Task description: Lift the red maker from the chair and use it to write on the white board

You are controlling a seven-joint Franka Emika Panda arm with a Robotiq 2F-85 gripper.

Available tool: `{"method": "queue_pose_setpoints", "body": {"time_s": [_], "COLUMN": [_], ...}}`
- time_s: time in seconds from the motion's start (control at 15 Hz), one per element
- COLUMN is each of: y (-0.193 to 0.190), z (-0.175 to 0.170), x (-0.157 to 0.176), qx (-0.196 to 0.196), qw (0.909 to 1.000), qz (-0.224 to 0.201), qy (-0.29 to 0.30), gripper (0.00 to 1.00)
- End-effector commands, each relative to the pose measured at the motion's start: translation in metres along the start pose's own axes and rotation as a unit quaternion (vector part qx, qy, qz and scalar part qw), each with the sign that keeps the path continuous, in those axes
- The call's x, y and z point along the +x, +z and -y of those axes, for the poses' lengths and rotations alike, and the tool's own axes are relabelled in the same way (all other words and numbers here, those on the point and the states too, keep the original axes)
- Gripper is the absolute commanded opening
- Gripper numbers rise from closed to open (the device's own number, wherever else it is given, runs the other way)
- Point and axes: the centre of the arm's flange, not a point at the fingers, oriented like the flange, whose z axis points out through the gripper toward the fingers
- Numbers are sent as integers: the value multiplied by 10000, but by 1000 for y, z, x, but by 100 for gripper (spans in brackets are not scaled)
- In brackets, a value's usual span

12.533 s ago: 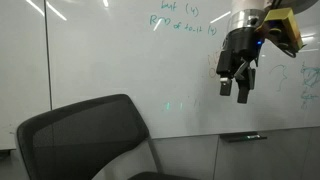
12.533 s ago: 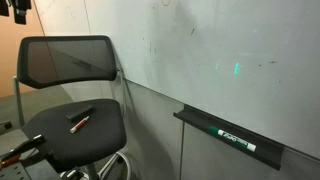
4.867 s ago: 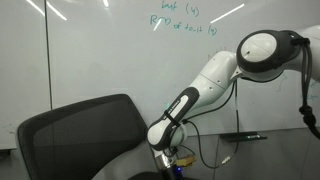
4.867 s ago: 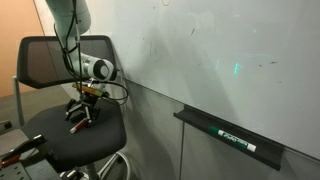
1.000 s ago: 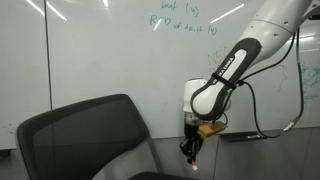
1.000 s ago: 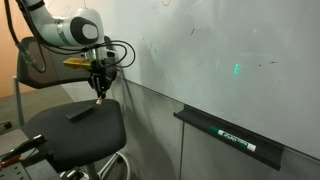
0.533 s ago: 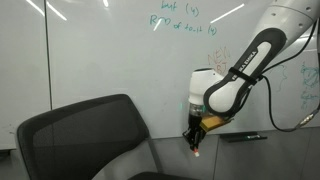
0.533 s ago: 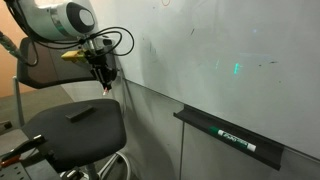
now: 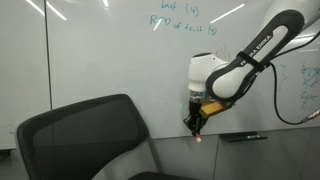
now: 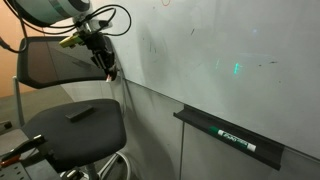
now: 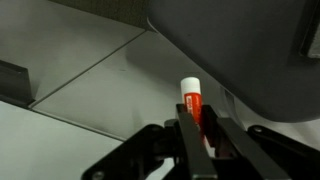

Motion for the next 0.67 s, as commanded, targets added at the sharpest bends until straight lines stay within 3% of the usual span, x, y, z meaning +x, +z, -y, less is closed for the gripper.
{"method": "queue_pose_setpoints", "body": {"time_s": [0.0,0.6], "y": [-40,-95], "z": [-12,-54], "x": [21,88], "qx": [-210,-654], "qw": [9996,9938], "qz": [56,428], "qy": [169,786], "gripper": [5,5]}}
